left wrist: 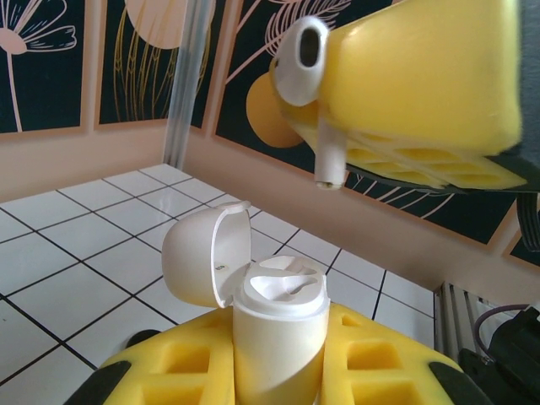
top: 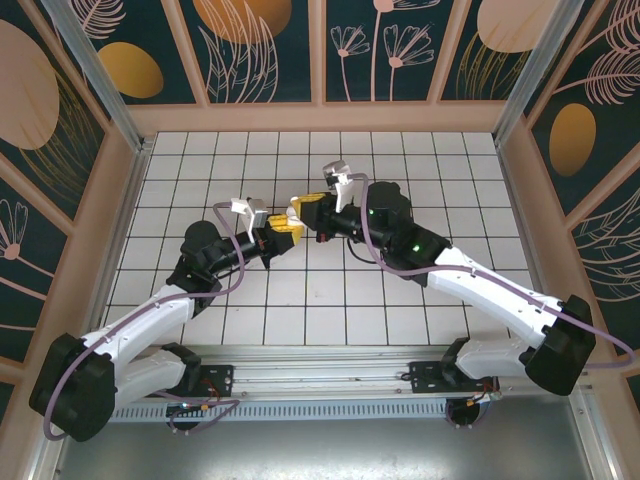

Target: Insert the wireless bluetooth earbuds into the charging case

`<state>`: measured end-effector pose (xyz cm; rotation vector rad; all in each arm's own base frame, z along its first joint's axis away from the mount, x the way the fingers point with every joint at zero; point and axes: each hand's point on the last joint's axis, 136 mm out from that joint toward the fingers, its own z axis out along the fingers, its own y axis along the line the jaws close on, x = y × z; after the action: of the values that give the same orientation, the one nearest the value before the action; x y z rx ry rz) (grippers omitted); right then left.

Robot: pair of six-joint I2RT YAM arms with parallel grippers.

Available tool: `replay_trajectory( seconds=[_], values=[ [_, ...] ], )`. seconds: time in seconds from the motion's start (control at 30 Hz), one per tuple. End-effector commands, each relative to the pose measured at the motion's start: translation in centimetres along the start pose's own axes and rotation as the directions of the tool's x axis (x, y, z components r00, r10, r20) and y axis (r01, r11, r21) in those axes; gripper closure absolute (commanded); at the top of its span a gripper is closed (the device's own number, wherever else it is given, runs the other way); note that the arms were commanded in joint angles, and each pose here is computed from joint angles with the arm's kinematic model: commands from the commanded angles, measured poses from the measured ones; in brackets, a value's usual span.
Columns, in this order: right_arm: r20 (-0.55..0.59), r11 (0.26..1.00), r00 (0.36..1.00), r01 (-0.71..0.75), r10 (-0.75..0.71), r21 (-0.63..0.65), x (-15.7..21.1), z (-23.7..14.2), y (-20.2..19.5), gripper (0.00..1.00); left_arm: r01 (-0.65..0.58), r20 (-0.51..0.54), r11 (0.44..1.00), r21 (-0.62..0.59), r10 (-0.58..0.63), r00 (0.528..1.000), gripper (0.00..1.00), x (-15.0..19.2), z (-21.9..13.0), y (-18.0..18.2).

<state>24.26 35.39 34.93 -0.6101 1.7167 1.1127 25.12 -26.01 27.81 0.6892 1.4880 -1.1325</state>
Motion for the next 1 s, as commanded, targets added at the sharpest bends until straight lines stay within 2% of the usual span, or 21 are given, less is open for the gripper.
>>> replay_trajectory(
  seconds=[0.0,0.33,0.97],
  values=[
    [0.011,0.997,0.999,0.053,-0.052,-0.060,0.5,0.2,1.1,0.93,-0.037,0.071,0.999,0.024,0.035,0.997,0.86,-2.6,-0.1,-0.9],
    [-0.018,0.996,0.996,0.082,-0.083,-0.022,1.7,0.3,0.1,0.94,-0.026,0.088,0.998,0.050,0.021,0.996,0.86,-3.0,-0.4,-1.7],
    [-0.059,0.995,0.995,0.076,-0.079,-0.064,3.4,0.5,0.4,0.92,-0.037,0.129,0.998,0.047,0.031,0.991,0.85,-4.3,-0.8,-2.1]
  ],
)
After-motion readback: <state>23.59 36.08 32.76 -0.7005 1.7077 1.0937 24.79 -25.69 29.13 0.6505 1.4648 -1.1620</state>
